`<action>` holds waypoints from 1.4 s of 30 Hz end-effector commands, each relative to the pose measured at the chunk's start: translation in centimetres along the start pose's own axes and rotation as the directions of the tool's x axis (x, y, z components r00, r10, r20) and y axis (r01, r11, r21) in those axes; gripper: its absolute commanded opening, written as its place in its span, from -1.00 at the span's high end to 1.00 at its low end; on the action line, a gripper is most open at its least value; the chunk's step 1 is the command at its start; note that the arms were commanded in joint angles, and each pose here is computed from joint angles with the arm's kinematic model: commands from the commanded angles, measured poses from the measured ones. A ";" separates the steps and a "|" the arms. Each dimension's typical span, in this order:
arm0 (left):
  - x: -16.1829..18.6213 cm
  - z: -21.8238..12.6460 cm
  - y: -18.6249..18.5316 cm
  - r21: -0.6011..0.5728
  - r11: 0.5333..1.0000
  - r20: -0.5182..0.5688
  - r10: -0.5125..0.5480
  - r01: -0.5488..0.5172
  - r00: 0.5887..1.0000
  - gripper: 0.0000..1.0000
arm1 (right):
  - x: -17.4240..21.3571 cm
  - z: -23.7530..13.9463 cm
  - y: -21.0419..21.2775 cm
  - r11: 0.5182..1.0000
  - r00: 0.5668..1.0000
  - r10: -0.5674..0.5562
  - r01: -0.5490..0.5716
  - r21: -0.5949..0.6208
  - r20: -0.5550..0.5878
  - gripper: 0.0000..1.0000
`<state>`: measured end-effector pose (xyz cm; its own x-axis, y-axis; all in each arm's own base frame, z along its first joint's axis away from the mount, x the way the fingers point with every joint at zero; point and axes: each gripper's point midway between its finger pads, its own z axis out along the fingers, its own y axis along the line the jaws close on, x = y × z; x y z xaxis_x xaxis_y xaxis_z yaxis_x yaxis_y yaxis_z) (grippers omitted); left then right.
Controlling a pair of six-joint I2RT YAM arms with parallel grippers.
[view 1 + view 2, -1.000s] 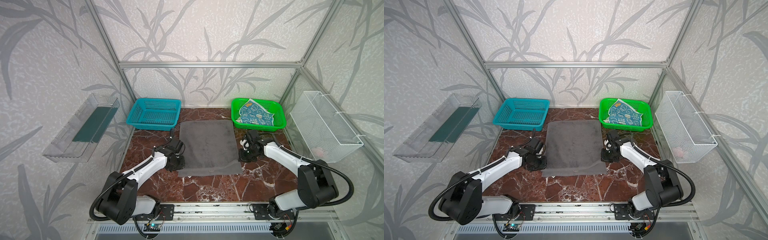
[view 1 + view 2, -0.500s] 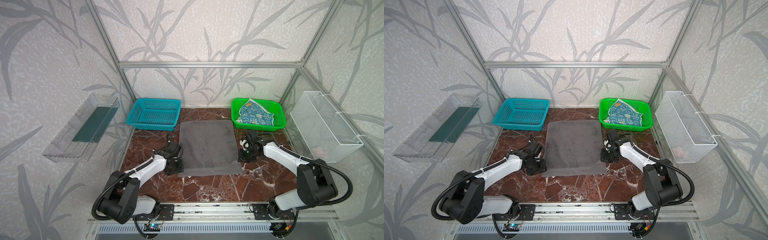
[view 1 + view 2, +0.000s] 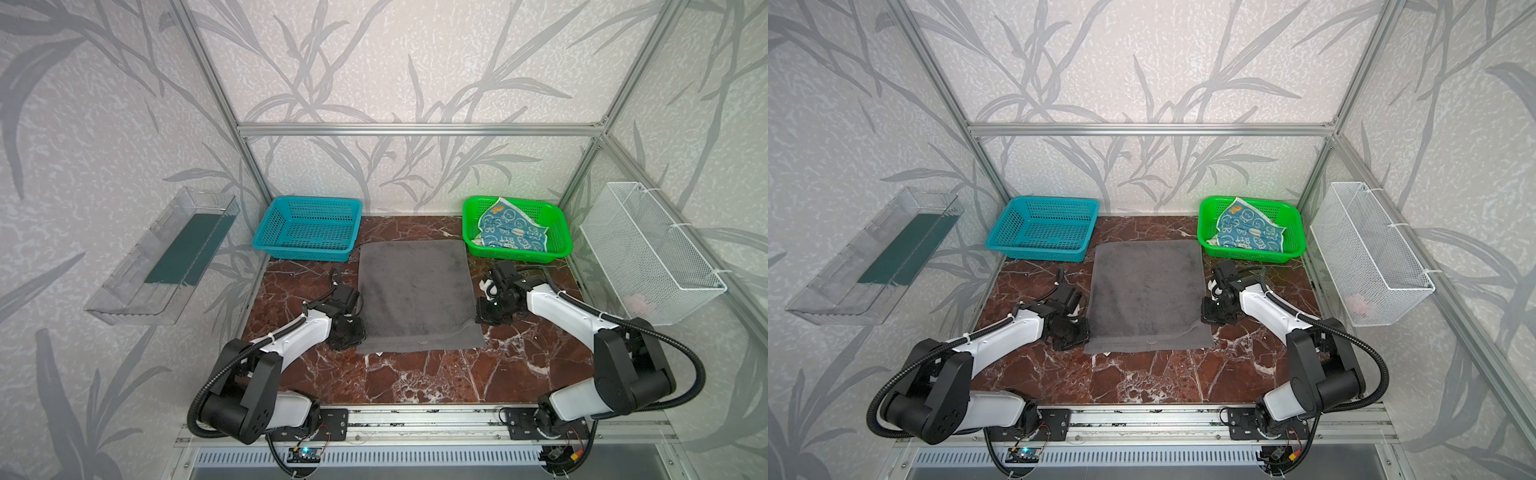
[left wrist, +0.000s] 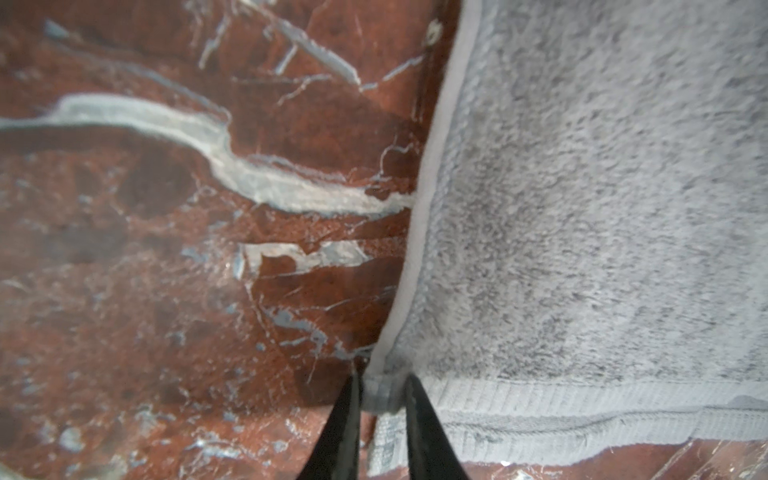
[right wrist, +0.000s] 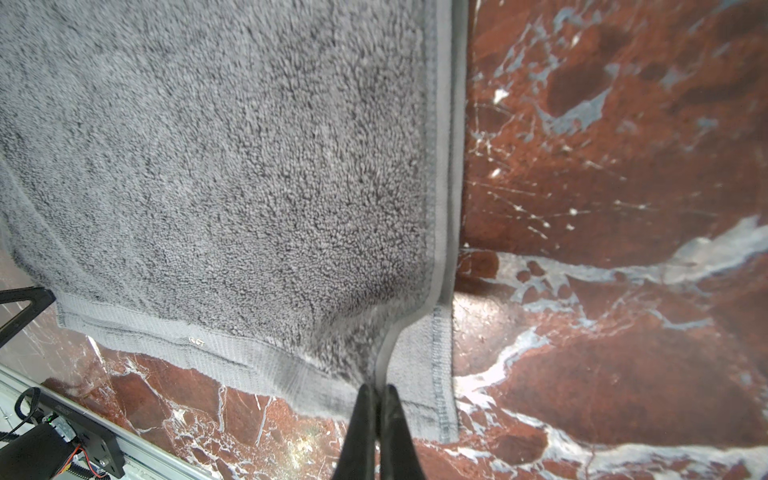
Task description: Fold and stack the towels
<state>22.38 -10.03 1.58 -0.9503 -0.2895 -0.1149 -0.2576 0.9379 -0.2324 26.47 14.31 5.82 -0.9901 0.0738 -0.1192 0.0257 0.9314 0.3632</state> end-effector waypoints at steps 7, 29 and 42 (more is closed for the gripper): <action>-1.0 0.2 0.2 -0.013 1.000 0.028 -0.018 0.018 0.999 1.00 | 0.3 -0.3 0.2 1.000 1.000 -0.007 0.008 -0.020 0.007 1.00; -3.5 -4.0 -3.6 0.114 0.989 0.106 0.082 -0.094 0.991 1.00 | -0.4 -0.4 1.0 0.999 1.000 -0.025 0.025 -0.047 0.004 1.00; -3.8 -11.7 -5.5 0.229 0.960 0.276 0.098 -0.165 0.956 1.00 | -0.6 -7.0 2.5 0.992 0.986 -0.105 0.113 -0.054 0.132 1.00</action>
<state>27.11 -12.55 15.96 -0.8685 -0.2244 -0.4421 -0.0146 0.9029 -0.4296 28.16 15.06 14.50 -0.9414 0.0386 -0.3350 -0.1138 0.8988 0.4234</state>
